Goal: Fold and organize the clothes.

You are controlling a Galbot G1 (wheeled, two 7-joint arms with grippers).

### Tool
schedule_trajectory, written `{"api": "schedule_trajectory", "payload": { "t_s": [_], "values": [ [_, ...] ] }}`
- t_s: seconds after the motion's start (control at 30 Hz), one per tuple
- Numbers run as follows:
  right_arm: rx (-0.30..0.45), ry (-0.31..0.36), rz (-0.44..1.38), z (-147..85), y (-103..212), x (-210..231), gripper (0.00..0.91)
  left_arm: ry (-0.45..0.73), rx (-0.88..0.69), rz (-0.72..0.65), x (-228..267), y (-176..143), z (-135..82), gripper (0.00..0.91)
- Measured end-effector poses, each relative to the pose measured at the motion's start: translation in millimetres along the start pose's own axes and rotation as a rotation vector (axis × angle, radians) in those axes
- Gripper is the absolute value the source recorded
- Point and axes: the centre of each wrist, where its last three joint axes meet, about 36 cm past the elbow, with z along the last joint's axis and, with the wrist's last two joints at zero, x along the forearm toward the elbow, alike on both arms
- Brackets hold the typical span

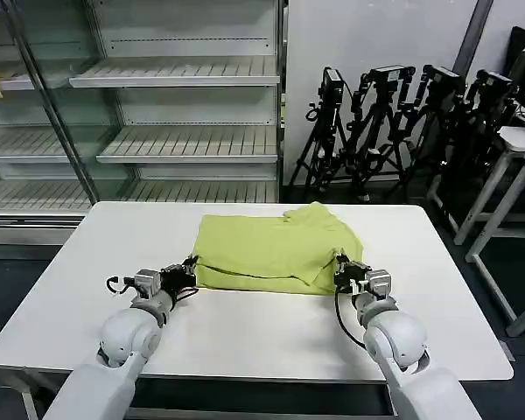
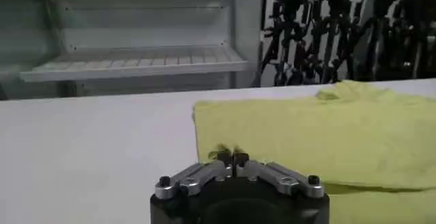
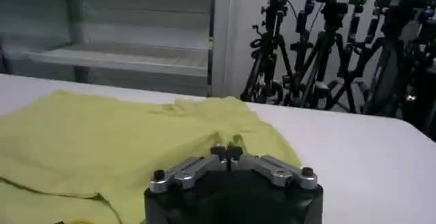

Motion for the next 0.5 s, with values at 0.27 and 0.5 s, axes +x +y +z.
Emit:
{"api": "schedule_trajectory", "payload": {
  "t_s": [0.27,0.5],
  "values": [
    [0.004,0.012,0.004,4,1,-10,0.0,0.004,-0.025,0.002,-9,3,2,0.02],
    [0.011,0.008,0.017,5,-2,-20,0.0,0.011,-0.03,-0.008,-13,6,4,0.02]
  ]
}}
